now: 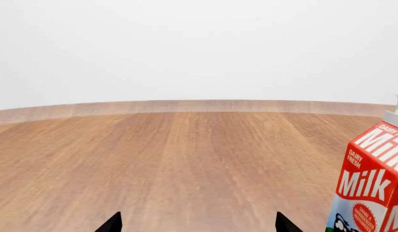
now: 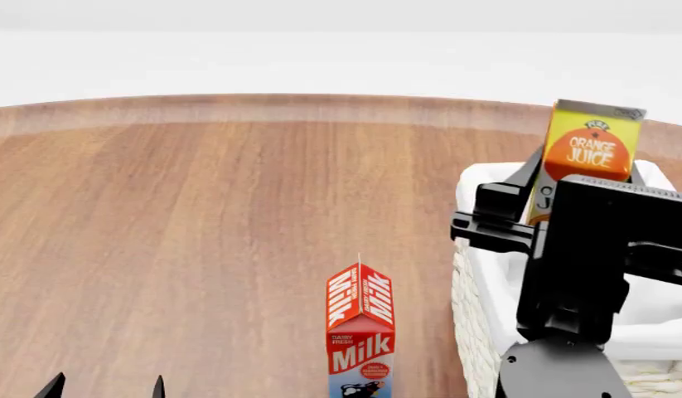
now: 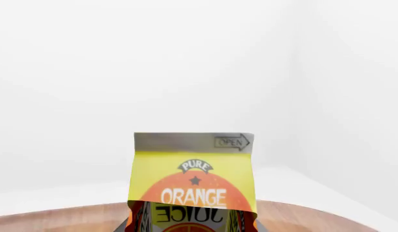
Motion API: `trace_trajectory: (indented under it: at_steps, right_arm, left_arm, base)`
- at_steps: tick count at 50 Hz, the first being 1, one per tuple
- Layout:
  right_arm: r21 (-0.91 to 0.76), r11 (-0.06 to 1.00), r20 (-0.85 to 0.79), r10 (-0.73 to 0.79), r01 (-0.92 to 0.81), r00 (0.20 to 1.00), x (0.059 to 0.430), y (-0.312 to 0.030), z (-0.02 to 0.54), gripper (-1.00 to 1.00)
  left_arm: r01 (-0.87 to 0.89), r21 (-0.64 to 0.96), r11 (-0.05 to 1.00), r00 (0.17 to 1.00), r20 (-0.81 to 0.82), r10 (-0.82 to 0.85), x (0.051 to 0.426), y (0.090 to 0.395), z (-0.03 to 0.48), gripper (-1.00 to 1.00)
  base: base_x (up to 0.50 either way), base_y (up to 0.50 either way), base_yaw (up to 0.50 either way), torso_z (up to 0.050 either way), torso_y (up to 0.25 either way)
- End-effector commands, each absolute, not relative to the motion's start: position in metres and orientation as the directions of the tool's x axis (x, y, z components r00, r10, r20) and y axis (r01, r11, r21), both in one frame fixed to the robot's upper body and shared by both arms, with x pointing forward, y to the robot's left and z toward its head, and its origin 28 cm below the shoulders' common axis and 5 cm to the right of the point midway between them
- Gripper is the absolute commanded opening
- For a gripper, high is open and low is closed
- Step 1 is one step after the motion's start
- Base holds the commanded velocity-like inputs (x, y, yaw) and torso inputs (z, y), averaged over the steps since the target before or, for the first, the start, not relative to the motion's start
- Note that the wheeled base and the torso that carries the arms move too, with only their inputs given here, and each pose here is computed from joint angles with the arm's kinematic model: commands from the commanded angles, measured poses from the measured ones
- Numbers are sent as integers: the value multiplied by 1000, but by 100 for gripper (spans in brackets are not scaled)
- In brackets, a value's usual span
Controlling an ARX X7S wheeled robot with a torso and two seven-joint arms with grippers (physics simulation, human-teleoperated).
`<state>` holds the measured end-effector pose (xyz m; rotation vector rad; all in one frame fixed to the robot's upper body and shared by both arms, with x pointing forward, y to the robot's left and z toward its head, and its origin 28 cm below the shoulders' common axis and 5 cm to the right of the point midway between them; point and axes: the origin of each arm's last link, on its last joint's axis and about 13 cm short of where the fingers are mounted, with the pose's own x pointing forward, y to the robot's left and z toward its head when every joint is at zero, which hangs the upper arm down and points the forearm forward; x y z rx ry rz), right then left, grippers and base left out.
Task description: Pick up the orange juice, and put it in the basket.
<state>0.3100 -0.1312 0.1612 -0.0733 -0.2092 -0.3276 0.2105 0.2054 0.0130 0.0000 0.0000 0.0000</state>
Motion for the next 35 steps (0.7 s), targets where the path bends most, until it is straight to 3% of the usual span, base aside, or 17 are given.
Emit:
trace_trajectory:
  at_steps: [1,35]
  right_arm:
    - [-73,930,221,-336,359,916,318,-136,163,-100]
    - [-72,913,161,-388,403,908,339,-141,154,-100]
  left_arm:
    - [0,0,1000,1000,0,0,211,205,13,100]
    - [0,0,1000,1000,0,0,211,205,13,100]
  base:
    - [0,0,0,0,0]
    - [0,0,0,0,1]
